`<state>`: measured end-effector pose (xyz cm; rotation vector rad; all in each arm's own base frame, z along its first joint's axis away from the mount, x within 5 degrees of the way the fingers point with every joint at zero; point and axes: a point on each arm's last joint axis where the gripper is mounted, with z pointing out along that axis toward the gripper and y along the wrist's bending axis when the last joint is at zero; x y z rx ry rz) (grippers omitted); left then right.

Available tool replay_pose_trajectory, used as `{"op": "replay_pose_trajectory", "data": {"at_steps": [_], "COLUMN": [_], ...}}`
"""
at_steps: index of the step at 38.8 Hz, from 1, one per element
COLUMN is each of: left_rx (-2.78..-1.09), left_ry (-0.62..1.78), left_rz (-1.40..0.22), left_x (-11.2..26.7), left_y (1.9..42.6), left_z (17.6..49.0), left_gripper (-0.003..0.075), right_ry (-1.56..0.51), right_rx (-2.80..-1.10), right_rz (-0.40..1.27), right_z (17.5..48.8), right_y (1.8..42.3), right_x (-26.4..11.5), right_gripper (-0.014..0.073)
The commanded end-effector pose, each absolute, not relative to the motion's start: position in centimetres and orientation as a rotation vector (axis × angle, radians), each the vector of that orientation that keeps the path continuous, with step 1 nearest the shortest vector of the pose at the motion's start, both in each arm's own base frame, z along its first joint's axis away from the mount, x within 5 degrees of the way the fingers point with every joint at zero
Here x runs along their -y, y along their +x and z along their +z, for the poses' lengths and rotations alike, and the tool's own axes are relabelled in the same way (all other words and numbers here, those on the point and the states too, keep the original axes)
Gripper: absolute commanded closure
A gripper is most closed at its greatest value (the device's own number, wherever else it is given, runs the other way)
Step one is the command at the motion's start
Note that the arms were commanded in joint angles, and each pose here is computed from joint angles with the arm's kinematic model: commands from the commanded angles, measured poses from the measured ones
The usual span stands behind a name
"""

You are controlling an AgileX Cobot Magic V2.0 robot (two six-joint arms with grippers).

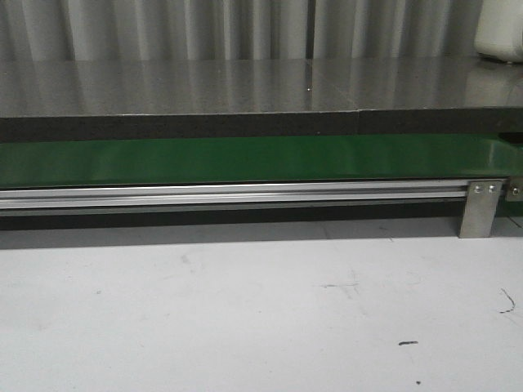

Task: Move button from left to right

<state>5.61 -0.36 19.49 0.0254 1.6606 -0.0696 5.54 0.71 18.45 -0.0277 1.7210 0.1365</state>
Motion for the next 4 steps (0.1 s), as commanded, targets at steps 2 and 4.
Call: {"op": "replay_pose_trajectory", "data": {"at_steps": [2,4], "left_rx": [-1.595,-1.595], "left_ry": [0.017,0.017], "left_rz": [-0.081,-0.081], "left_x": [0.36,0.36], "left_y": [5.62,5.62], "left_z": [19.33,19.33], "left_gripper": [0.0741,0.0741], "right_ry": [-0.016,-0.016], "right_rx": [-1.608,-1.608], "right_rz": [0.124,0.124], "right_z": [19.65,19.65], "right_y": [5.47,5.47], "right_x": [-0.57,-0.57], "right_gripper": [0.0662,0.0662]}}
